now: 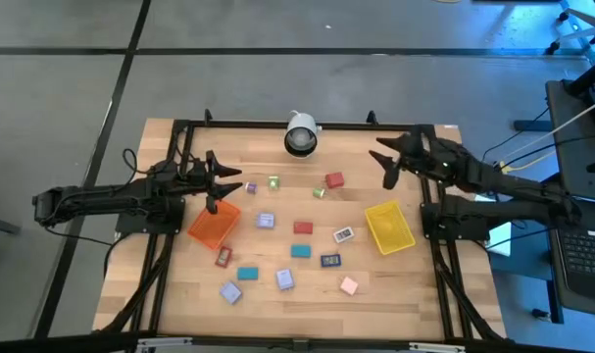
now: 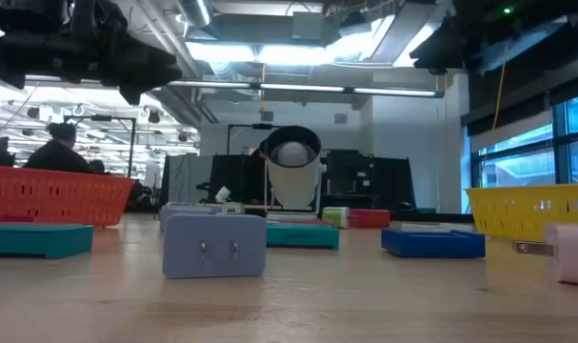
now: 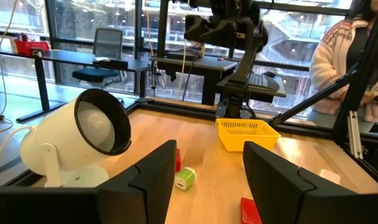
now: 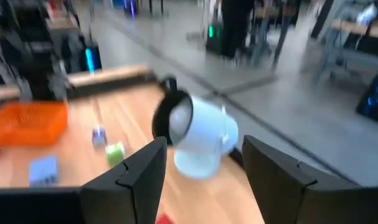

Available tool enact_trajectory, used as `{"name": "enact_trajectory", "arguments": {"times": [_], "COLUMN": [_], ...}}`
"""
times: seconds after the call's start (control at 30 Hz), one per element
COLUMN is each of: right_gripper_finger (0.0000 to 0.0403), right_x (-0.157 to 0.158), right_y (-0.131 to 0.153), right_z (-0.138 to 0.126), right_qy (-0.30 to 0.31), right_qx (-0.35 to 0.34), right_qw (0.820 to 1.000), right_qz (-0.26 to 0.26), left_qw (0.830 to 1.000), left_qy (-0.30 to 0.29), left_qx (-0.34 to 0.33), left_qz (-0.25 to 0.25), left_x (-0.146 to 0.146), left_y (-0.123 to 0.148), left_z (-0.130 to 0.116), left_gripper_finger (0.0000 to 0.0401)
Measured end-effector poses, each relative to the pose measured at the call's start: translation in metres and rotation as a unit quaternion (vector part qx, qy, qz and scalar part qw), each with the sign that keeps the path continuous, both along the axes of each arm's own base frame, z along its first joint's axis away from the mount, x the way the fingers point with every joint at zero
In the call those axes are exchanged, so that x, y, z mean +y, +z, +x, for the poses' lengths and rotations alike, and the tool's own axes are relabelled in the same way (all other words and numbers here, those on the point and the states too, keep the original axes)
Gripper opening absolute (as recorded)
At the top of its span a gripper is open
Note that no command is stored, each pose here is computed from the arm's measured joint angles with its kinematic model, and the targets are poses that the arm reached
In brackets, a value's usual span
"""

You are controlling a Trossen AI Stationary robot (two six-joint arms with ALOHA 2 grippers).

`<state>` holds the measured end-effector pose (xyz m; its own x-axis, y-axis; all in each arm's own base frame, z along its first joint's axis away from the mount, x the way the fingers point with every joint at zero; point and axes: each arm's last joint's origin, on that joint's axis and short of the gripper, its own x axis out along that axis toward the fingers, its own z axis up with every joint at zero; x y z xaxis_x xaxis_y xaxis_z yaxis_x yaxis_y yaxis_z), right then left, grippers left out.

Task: Pick & Place Office items
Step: Put the red charger adapter into the yellow basket

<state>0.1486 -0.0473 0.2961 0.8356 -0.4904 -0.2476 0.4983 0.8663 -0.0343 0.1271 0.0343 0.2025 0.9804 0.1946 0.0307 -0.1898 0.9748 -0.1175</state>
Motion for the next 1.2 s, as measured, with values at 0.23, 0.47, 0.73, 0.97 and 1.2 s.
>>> {"name": "enact_trajectory", "arguments": {"times": [0.23, 0.47, 0.73, 0.97, 1.2], "right_gripper_finger": [0.021, 0.0229, 0.0295, 0.03, 0.0308], "right_x": [-0.013, -0.03, -0.042, -0.045, -0.047], "right_y": [0.007, -0.005, -0.054, -0.089, -0.097], "right_z": [0.038, 0.079, 0.109, 0.125, 0.136], "right_qy": [0.017, 0.011, 0.013, 0.047, 0.096], "right_qx": [0.117, 0.181, 0.301, 0.355, 0.391], "right_qw": [0.992, 0.981, 0.951, 0.925, 0.909], "right_qz": [0.051, 0.074, 0.075, 0.122, 0.112], "left_qw": [1.0, 1.0, 1.0, 1.0, 0.999], "left_qy": [-0.004, -0.005, -0.006, -0.027, -0.029], "left_qx": [0.002, 0.011, 0.013, 0.015, 0.025], "left_qz": [0.001, -0.001, -0.002, -0.002, -0.005], "left_x": [0.0, 0.0, 0.0, -0.002, -0.002], "left_y": [0.0, -0.002, -0.003, -0.003, -0.005], "left_z": [0.0, 0.0, 0.0, 0.0, 0.0], "left_gripper_finger": [0.0183, 0.0183, 0.0183, 0.0183, 0.0183]}}
